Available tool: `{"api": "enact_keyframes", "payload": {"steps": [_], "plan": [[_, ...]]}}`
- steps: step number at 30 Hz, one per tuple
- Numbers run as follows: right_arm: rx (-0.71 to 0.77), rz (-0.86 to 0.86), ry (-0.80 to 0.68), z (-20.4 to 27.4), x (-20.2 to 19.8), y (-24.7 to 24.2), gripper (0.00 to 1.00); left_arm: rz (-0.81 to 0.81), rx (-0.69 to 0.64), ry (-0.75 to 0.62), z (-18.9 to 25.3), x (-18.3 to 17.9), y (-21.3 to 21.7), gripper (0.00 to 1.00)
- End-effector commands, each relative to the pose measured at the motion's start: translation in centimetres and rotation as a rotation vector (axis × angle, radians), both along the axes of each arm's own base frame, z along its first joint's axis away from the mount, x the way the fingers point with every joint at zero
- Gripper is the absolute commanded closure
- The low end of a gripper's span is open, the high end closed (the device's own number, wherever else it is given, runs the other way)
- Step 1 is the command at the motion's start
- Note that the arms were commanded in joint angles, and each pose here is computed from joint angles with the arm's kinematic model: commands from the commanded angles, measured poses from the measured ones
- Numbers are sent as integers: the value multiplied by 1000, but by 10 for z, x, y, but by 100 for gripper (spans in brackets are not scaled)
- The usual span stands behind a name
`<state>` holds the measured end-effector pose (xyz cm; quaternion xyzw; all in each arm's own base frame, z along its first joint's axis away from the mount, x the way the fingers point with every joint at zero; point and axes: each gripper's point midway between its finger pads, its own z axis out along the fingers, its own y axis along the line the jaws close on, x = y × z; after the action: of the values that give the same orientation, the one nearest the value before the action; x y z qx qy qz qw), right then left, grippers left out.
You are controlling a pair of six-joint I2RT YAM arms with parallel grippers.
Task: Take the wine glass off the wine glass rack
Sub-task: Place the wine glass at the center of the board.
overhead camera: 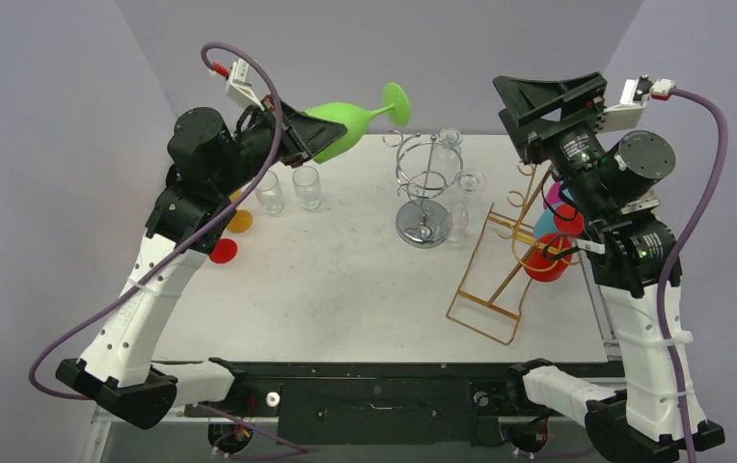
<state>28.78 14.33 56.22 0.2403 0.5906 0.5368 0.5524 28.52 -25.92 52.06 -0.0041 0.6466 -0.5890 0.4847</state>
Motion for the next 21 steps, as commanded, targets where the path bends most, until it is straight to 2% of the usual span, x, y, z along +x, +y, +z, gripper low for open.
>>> {"api": "enact_keyframes", "payload": {"steps": [1, 5, 11, 21], "plan": [[-265, -127, 61, -35, 0, -24, 21, 262, 406, 190, -85, 13, 49, 100], [-362, -159, 81, -43, -5, -33, 20, 382, 631, 290, -134, 21, 81, 100], [-470, -193, 114, -53, -9, -44, 18, 486, 876, 408, -192, 26, 117, 100], [-567, -210, 139, -60, -16, -56, 18, 534, 1064, 580, -263, 47, 164, 100]]}}
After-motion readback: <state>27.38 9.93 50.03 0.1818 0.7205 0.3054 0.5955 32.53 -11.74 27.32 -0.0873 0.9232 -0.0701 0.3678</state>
